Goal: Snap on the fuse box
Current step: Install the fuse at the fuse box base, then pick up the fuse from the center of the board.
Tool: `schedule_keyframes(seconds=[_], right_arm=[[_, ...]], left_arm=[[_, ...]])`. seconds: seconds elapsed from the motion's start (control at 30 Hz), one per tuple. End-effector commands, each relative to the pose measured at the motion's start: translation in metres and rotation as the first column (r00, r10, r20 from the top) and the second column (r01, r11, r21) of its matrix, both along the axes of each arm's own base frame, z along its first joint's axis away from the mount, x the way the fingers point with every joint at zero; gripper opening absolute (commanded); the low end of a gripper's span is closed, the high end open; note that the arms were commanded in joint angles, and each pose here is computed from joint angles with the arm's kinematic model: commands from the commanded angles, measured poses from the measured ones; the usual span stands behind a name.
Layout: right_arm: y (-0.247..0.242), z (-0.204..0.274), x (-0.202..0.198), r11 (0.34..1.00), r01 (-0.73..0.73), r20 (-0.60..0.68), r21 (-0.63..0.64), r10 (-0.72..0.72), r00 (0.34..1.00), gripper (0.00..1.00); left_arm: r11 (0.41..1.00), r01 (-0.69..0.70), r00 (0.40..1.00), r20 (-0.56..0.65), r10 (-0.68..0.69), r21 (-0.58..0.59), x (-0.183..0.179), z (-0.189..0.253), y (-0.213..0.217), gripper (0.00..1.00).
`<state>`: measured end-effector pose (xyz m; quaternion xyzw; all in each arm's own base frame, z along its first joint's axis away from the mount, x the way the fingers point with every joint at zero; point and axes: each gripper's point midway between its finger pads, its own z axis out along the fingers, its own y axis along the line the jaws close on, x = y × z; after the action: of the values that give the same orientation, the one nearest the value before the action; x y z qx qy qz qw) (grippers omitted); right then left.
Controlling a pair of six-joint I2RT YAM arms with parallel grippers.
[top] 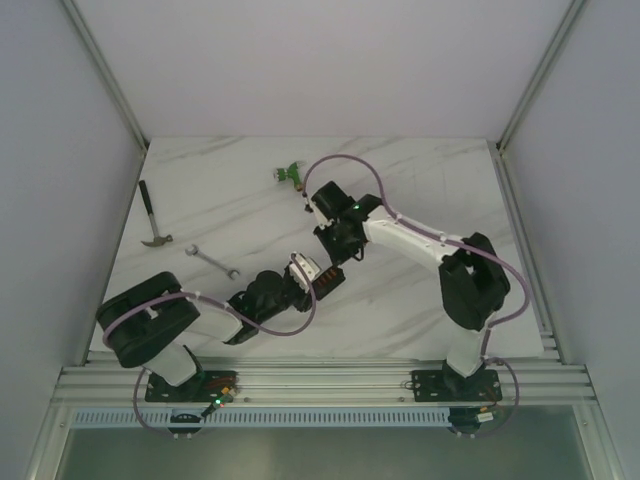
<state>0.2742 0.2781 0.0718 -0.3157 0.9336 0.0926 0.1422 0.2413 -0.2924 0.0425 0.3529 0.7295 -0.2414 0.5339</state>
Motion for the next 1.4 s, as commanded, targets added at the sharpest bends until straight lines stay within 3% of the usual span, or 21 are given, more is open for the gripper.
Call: schedule_keyframes(seconds=[0.0, 0.13, 0.23, 0.37, 0.43, 0.6, 0.77, 0.9, 1.37], right_arm=[[-0.023, 0.037, 0.034, 0.99, 0.134, 0.163, 0.04, -0.139, 0.977, 0.29], [-0.052, 0.033, 0.06, 0.967, 0.252, 0.2, 0.03, -0.253, 0.947, 0.39], [-0.07, 0.02, 0.08, 0.94, 0.34, 0.202, 0.014, -0.335, 0.92, 0.48], [-0.084, -0.001, 0.099, 0.902, 0.431, 0.194, -0.019, -0.42, 0.887, 0.54], [-0.086, -0.008, 0.105, 0.888, 0.459, 0.195, -0.034, -0.444, 0.874, 0.56], [-0.082, -0.026, 0.11, 0.867, 0.494, 0.158, -0.065, -0.479, 0.863, 0.6], [-0.077, -0.039, 0.116, 0.853, 0.517, 0.138, -0.074, -0.504, 0.852, 0.58], [-0.072, -0.047, 0.119, 0.846, 0.528, 0.122, -0.075, -0.518, 0.847, 0.51], [-0.079, -0.062, 0.095, 0.821, 0.556, 0.051, -0.13, -0.554, 0.831, 0.43]], left_arm=[[0.997, -0.071, 0.995, 0.078, 0.07, 0.006, 0.014, 0.025, 0.012, 0.59], [0.994, -0.107, 0.99, 0.092, 0.107, -0.006, 0.016, 0.038, 0.019, 0.67], [0.986, -0.163, 0.982, 0.093, 0.166, -0.041, 0.019, 0.051, 0.027, 0.78], [0.956, -0.28, 0.957, 0.051, 0.285, -0.09, 0.023, 0.059, 0.045, 0.95], [0.93, -0.344, 0.938, 0.002, 0.347, -0.13, 0.025, 0.063, 0.054, 1.0], [0.853, -0.494, 0.869, -0.143, 0.475, -0.168, 0.034, 0.064, 0.077, 1.0], [0.822, -0.542, 0.838, -0.194, 0.511, -0.175, 0.038, 0.063, 0.088, 1.0], [0.816, -0.552, 0.83, -0.207, 0.518, -0.171, 0.041, 0.063, 0.091, 1.0], [0.822, -0.555, 0.826, -0.208, 0.524, -0.132, 0.044, 0.06, 0.097, 1.0]])
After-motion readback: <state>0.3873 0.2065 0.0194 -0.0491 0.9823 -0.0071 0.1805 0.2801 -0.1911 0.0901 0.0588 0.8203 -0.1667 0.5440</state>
